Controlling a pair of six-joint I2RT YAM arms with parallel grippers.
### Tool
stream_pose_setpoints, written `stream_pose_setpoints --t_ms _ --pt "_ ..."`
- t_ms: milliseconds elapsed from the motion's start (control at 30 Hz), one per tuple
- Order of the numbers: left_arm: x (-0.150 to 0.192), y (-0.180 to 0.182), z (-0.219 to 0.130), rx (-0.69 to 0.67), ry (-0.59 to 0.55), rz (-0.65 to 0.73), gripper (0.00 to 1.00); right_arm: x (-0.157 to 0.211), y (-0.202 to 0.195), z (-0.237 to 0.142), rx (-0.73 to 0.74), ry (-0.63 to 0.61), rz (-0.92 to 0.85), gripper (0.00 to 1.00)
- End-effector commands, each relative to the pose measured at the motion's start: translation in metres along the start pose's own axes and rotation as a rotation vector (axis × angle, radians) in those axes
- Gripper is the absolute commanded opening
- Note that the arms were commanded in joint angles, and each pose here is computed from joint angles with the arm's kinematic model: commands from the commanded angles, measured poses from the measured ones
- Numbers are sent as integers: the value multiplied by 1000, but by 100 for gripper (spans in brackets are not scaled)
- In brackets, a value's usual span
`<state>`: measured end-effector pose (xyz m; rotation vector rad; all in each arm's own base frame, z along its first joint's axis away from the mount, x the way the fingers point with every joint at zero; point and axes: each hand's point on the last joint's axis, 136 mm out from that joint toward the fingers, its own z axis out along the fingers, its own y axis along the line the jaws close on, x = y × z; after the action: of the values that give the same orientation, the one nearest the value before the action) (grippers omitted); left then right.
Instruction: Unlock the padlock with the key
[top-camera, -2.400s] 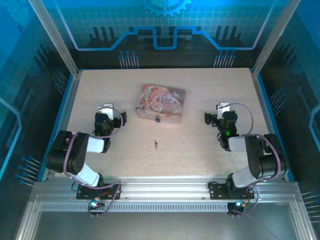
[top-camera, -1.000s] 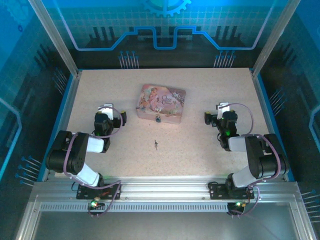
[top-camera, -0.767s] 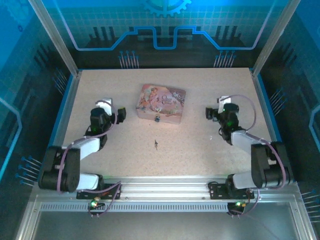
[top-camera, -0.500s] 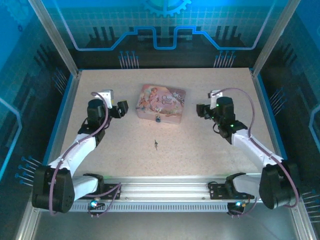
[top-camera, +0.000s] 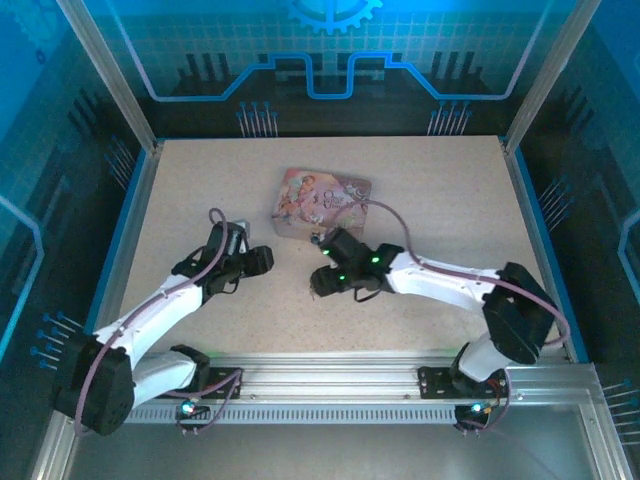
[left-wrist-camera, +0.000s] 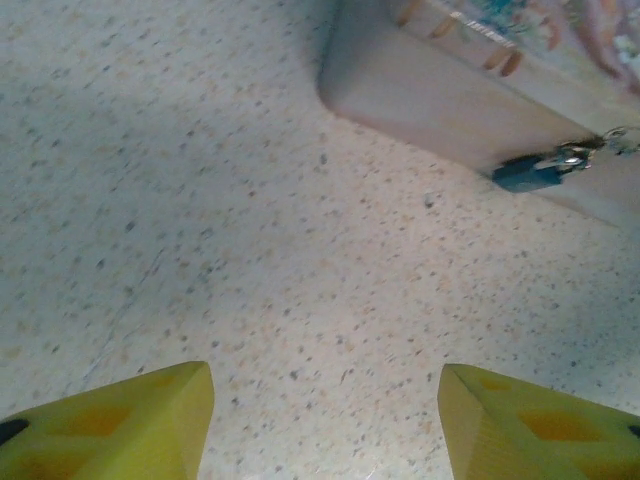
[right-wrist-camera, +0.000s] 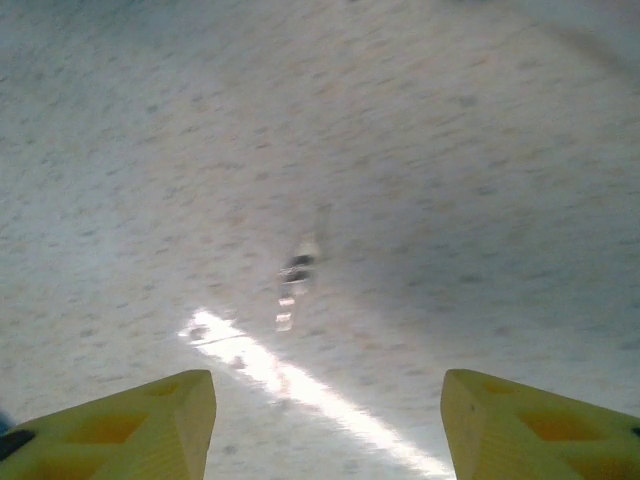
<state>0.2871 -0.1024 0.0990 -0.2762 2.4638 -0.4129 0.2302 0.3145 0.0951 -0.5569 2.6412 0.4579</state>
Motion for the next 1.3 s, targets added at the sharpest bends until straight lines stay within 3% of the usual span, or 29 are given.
stream_pose_setpoints --t_ms 0,267,1267 --pt "7 17 -5 -61 1 -38 64 21 6 8 101 117 44 61" --pt "3 16 -8 -39 -8 -12 65 8 10 28 154 156 58 28" --pt "4 12 -4 -13 3 3 66 8 4 77 198 284 69 31"
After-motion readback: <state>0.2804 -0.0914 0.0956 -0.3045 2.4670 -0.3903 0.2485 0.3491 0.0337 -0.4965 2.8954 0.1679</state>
